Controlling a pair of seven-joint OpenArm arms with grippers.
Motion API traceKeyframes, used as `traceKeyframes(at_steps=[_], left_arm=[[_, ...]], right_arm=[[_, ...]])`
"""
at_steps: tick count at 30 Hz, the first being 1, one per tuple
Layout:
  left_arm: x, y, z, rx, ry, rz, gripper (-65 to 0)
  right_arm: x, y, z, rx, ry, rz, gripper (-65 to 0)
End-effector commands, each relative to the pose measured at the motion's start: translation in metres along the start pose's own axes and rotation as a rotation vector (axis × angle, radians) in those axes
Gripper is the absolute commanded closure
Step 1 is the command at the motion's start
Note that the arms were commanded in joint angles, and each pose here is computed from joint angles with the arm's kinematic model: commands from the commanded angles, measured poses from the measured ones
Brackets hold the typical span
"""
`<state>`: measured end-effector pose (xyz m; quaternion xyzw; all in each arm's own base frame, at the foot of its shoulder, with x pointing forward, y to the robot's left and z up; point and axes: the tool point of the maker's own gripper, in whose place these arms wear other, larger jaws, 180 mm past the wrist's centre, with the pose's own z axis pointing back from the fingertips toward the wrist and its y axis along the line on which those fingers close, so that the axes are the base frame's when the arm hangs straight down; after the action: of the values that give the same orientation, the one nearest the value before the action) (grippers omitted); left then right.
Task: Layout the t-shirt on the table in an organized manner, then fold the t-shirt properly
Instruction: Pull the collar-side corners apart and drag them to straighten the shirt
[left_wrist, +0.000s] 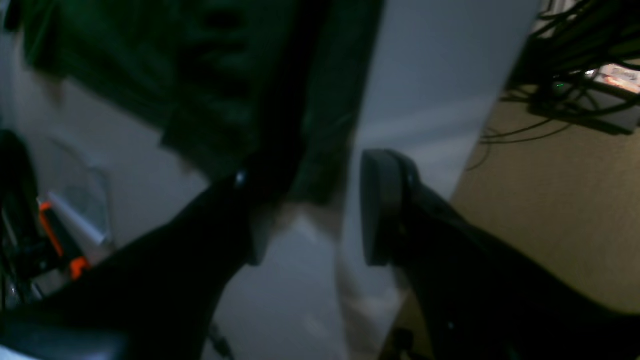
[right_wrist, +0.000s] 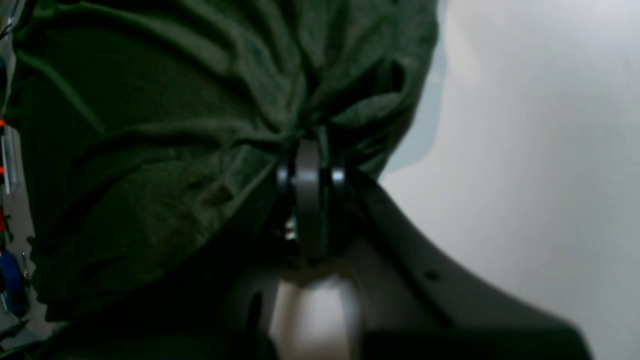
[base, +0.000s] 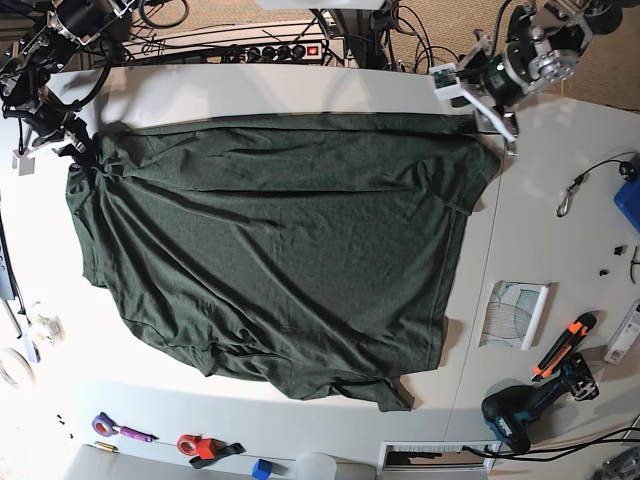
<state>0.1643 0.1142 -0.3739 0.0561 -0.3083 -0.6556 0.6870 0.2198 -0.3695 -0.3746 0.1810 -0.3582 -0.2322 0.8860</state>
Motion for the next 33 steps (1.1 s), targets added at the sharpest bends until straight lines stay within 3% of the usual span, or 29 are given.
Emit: traceKeyframes(at_steps=[1, 4, 13, 15, 20, 21, 27, 33], left_arm=[[-0.004, 0.007, -0.001, 0.027, 0.012, -0.02, -28.8], [-0.017, 0.016, -0.014, 0.061, 0.053, -0.045, -28.8], [-0.028, 0.011, -0.026, 0.032, 0.081, -0.048, -28.5], [-0.028, 0.012, -0.026, 0.035, 0.08, -0.046, -23.8], [-0.027, 0.012, -0.026, 0.039, 0.077, -0.044, -1.6], [-0.027, 0.015, -0.026, 0.053, 0.072, -0.036, 0.0], [-0.029, 0.036, -0.023, 0.177, 0.081, 0.038, 0.0], [-0.048, 0.039, -0.015, 0.199, 0.21, 0.118, 0.0]], right_arm=[[0.02, 0.002, 0.007, 0.004, -0.052, 0.037, 0.0], [0.02, 0.002, 0.007, 0.004, -0.052, 0.037, 0.0], [0.021, 0.002, 0.007, 0.004, -0.053, 0.037, 0.0], [0.021, 0.002, 0.007, 0.004, -0.052, 0.037, 0.0], [0.02, 0.002, 0.007, 0.004, -0.051, 0.037, 0.0], [0.02, 0.002, 0.007, 0.003, -0.05, 0.037, 0.0], [0.017, 0.003, 0.007, 0.006, -0.035, 0.036, 0.0], [0.013, 0.001, 0.022, 0.021, -0.042, 0.024, 0.0]])
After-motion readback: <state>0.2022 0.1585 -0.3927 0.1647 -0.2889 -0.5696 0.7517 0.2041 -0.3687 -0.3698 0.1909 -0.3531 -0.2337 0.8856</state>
